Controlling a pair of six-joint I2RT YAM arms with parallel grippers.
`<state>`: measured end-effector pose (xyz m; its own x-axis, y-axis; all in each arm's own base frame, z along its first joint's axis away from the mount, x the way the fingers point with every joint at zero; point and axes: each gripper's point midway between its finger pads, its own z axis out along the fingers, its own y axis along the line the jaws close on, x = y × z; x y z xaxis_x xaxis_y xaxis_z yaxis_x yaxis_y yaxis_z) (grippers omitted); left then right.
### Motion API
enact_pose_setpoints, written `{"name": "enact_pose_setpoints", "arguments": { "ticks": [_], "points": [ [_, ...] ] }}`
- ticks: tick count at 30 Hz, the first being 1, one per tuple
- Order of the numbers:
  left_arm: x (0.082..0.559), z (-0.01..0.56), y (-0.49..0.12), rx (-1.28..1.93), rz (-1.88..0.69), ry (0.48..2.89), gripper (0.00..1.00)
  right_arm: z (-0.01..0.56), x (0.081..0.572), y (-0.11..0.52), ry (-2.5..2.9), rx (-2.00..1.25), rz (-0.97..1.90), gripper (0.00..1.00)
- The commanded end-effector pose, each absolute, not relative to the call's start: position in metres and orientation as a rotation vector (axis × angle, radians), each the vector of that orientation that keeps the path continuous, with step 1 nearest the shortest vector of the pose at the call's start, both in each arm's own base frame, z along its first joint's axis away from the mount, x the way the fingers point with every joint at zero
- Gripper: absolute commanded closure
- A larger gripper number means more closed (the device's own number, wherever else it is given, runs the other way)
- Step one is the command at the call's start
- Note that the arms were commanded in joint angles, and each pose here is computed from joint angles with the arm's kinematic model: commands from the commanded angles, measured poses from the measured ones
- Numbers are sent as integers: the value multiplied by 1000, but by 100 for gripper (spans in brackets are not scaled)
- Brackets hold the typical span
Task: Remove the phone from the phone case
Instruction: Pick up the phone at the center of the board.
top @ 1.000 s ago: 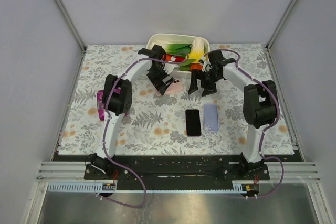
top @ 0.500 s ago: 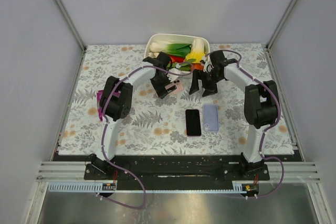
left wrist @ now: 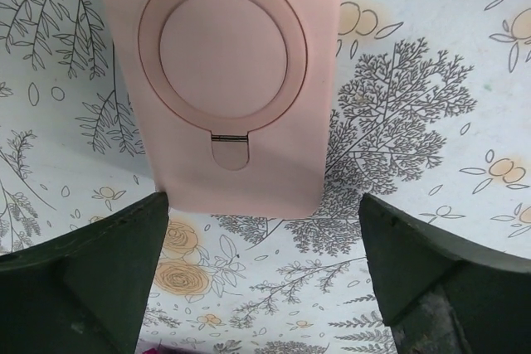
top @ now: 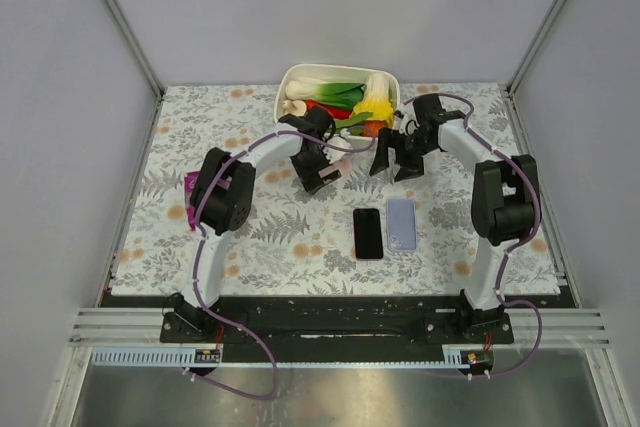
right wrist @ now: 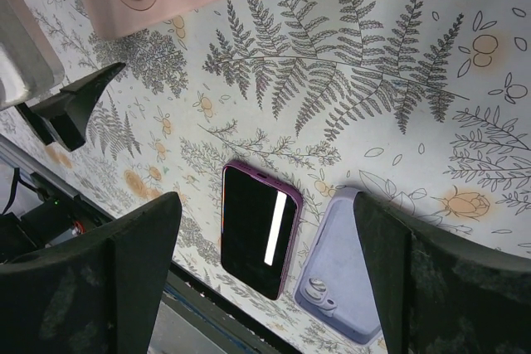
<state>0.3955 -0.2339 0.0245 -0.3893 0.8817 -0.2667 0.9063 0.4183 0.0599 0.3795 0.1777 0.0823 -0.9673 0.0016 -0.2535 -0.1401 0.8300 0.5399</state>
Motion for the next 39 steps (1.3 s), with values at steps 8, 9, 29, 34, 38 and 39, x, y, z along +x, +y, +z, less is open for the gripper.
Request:
{"name": "enact_pose_setpoints", "arguments": {
  "ticks": [8, 9, 29, 34, 38, 39],
  "points": [
    [394, 18, -253, 1333, -346, 2593, 1, 104, 377, 179, 2691, -155, 904, 6],
    [397, 17, -251, 1314, -342, 2598, 1, 105, 377, 179, 2691, -152, 908, 6],
    [435, 17, -222, 1200, -10, 2551, 1, 95, 380, 185, 2706, -131, 970, 6],
    [413, 16, -241, 1304, -226, 2564, 1, 94, 379, 184, 2709, -127, 968, 6],
    [385, 12, -250, 1412, -377, 2578, 2, 96, 380, 183, 2706, -123, 971, 6],
    [378, 13, -252, 1442, -420, 2577, 3, 97, 380, 182, 2703, -120, 969, 6]
  ]
}}
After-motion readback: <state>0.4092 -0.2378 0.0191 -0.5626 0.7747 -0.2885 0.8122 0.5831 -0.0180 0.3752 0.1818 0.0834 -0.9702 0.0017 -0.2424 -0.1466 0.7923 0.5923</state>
